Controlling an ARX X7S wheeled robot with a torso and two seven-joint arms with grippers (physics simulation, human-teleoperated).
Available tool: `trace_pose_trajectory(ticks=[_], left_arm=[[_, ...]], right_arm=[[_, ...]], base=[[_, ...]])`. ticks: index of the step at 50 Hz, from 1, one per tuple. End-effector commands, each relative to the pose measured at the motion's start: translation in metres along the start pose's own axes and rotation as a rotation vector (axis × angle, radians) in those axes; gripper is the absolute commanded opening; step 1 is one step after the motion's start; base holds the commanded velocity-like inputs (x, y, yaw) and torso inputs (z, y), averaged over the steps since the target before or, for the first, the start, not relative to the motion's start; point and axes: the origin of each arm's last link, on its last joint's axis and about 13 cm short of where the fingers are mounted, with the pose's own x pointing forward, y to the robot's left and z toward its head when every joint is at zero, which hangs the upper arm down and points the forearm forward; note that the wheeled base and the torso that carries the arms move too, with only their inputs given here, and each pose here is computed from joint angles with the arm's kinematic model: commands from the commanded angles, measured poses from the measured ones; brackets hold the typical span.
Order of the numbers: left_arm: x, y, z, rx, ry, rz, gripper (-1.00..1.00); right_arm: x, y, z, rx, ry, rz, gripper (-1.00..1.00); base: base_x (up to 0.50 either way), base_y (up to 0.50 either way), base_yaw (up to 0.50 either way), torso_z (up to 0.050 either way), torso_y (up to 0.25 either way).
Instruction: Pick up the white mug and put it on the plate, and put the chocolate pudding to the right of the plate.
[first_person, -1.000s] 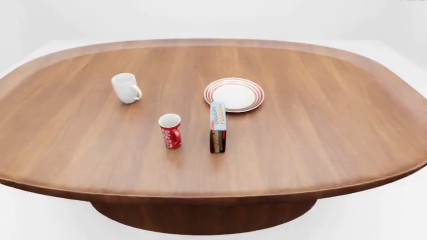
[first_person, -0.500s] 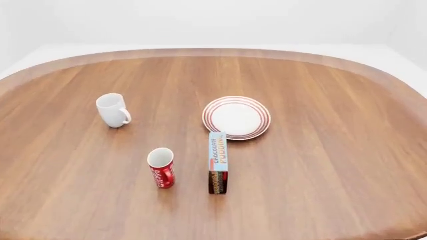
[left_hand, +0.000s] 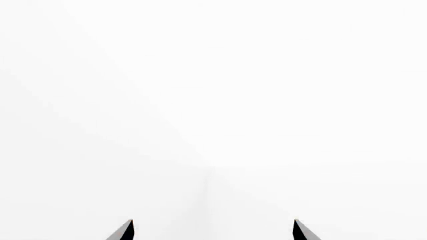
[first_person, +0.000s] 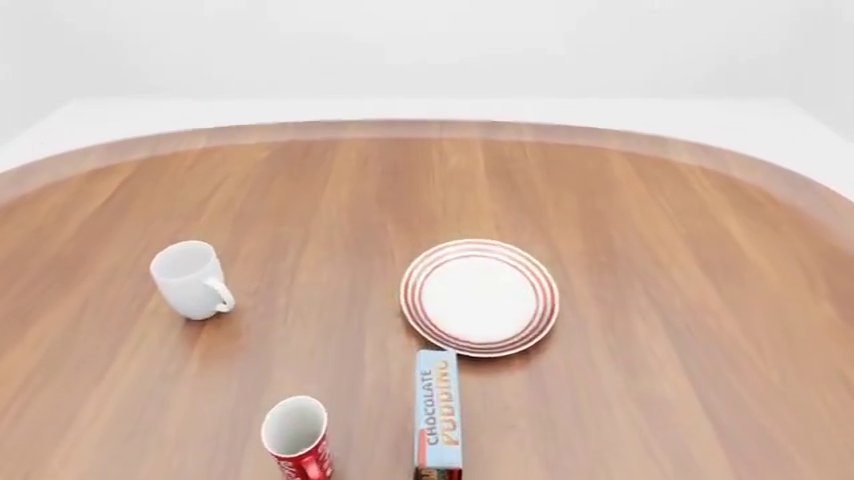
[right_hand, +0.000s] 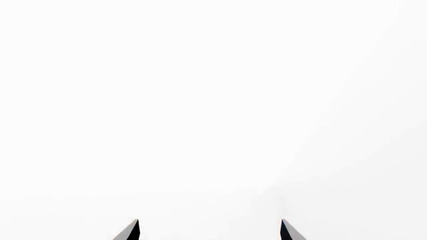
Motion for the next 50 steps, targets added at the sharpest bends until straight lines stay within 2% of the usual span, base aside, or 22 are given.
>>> trace_pose_trajectory(ticks=[1, 41, 50], left_arm=[[-0.001, 0.0018, -0.0031, 0.028, 0.015, 0.011, 1.0], [-0.0023, 0.0, -0.0049, 0.023, 0.028, 0.004, 1.0], [-0.0024, -0.0004, -0.0047, 0.02, 0.033, -0.001, 1.0]], right_arm=[[-0.0009, -0.002, 0.0, -0.025, -0.007, 0.009, 1.0], [-0.0033, 0.0006, -0.0017, -0.004, 0.018, 0.041, 1.0], [-0.0038, 0.002, -0.0008, -0.02, 0.007, 0.054, 1.0]], base=[[0.5, 0.0, 0.0, 0.0, 0.0], [0.5, 0.0, 0.0, 0.0, 0.001], [0.05, 0.11, 0.0, 0.0, 0.0]])
